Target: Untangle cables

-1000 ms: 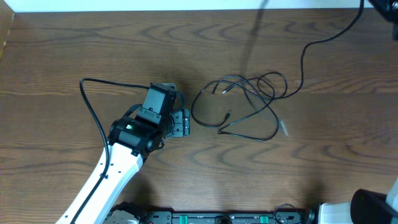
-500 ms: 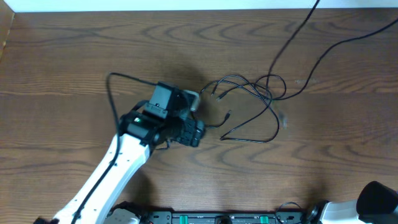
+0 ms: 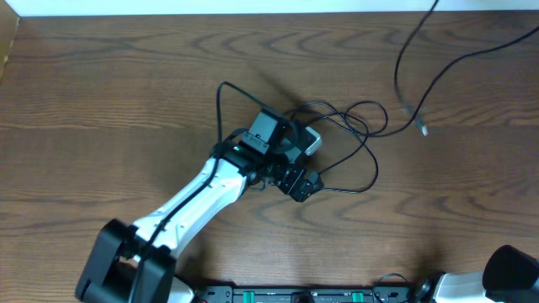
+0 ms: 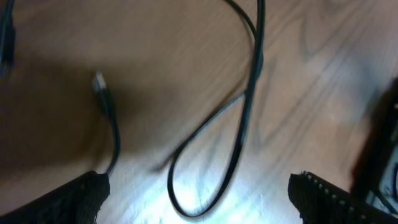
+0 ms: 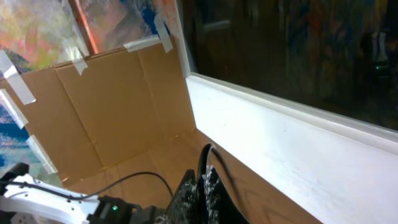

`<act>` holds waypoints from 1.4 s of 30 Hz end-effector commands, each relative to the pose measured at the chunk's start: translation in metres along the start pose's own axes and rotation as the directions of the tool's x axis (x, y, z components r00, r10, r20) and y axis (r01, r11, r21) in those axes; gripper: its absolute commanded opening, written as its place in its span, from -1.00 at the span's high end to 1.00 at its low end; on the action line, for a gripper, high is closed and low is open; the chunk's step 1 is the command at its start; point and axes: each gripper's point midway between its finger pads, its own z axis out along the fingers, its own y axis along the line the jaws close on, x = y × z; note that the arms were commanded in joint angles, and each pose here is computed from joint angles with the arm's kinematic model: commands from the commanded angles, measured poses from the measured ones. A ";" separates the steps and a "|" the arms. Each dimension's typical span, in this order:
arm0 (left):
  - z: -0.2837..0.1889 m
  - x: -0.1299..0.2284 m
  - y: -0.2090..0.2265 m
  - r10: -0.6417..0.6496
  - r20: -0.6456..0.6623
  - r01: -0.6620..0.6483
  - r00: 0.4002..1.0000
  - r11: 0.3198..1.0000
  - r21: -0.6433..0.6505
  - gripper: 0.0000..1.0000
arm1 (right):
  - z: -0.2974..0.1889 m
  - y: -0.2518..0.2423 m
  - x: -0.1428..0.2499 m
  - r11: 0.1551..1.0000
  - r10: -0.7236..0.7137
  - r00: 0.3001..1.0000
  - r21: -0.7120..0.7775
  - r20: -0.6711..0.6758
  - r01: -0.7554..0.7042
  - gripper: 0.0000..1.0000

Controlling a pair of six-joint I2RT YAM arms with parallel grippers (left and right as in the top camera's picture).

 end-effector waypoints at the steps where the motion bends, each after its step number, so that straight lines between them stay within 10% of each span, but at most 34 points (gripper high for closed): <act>1: 0.014 -0.004 0.009 0.035 0.017 -0.035 0.999 0.999 -0.027 -0.94 | 0.001 0.006 0.000 1.000 -0.014 1.000 -0.009 -0.013 0.014 0.98; 6: 0.028 -0.014 0.020 0.048 0.053 -0.046 0.997 0.998 -0.044 -0.76 | 0.002 0.005 0.002 1.000 0.010 1.000 -0.012 -0.015 -0.011 0.98; 14: 0.037 -0.001 0.024 0.020 0.004 -0.019 1.000 0.999 -0.039 0.85 | 0.011 0.007 0.006 0.999 0.023 0.999 -0.046 -0.023 -0.024 0.98; 25: -0.115 -0.052 -0.015 0.077 0.298 -0.042 0.952 0.992 -0.120 0.85 | 0.012 -0.018 0.026 0.993 0.104 0.994 -0.043 -0.027 -0.105 0.98; 36: -0.389 -0.033 -0.109 0.477 0.765 0.006 0.432 0.847 -0.531 0.85 | 0.013 -0.043 0.051 0.983 0.180 0.983 -0.040 -0.031 -0.181 0.97; 42: -0.442 0.015 -0.123 0.543 0.785 0.215 0.298 0.763 -0.609 0.85 | 0.013 -0.045 0.053 0.982 0.186 0.982 -0.040 -0.031 -0.187 0.97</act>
